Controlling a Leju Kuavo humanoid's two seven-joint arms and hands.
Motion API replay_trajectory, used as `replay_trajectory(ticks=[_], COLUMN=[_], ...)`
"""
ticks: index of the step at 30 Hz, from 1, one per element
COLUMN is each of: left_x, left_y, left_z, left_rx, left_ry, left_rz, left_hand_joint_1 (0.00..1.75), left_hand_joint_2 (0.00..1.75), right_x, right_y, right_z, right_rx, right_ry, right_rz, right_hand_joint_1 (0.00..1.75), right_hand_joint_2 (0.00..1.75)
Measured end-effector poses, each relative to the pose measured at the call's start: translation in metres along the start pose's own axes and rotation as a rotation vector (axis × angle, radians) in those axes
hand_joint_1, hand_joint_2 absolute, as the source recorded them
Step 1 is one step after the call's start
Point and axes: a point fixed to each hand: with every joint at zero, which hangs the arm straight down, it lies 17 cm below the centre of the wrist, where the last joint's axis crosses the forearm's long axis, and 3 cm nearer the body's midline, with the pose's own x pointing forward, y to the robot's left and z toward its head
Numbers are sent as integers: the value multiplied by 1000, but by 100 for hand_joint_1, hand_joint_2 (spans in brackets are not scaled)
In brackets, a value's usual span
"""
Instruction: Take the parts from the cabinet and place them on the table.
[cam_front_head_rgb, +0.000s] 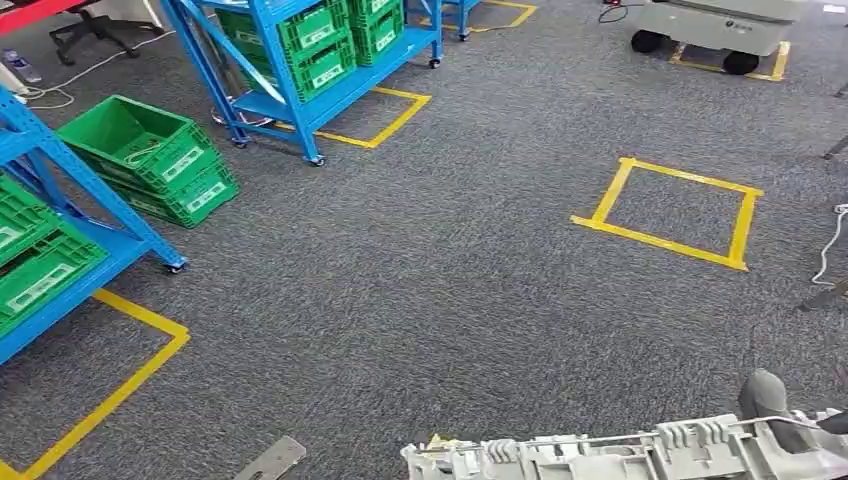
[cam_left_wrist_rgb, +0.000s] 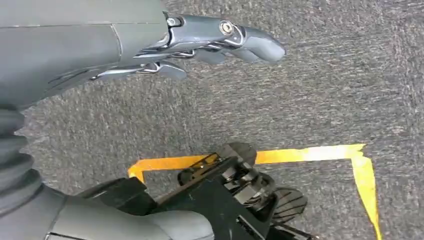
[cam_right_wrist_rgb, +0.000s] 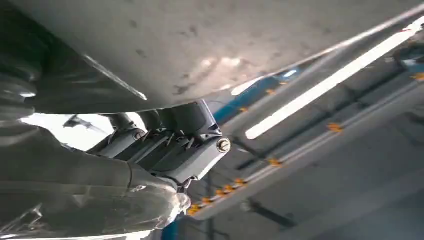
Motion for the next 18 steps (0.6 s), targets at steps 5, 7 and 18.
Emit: replay_trajectory(ticks=[5, 7, 18], left_x=[1, -1, 3], left_y=[1, 0, 4], left_z=[0, 0, -1], left_rx=[2, 2, 16], left_ry=[-3, 0, -8], left_rz=[2, 4, 5], left_hand_joint_1=[0, 0, 0], left_hand_joint_2=[175, 175, 175], right_x=[0, -1, -2], right_y=[-1, -1, -3], right_z=[-1, -1, -2], right_rx=[-5, -4, -7], right_ry=[-1, 0, 4], right_rz=[2, 5, 13], right_hand_joint_1=[175, 175, 175], right_hand_joint_2=[175, 175, 175])
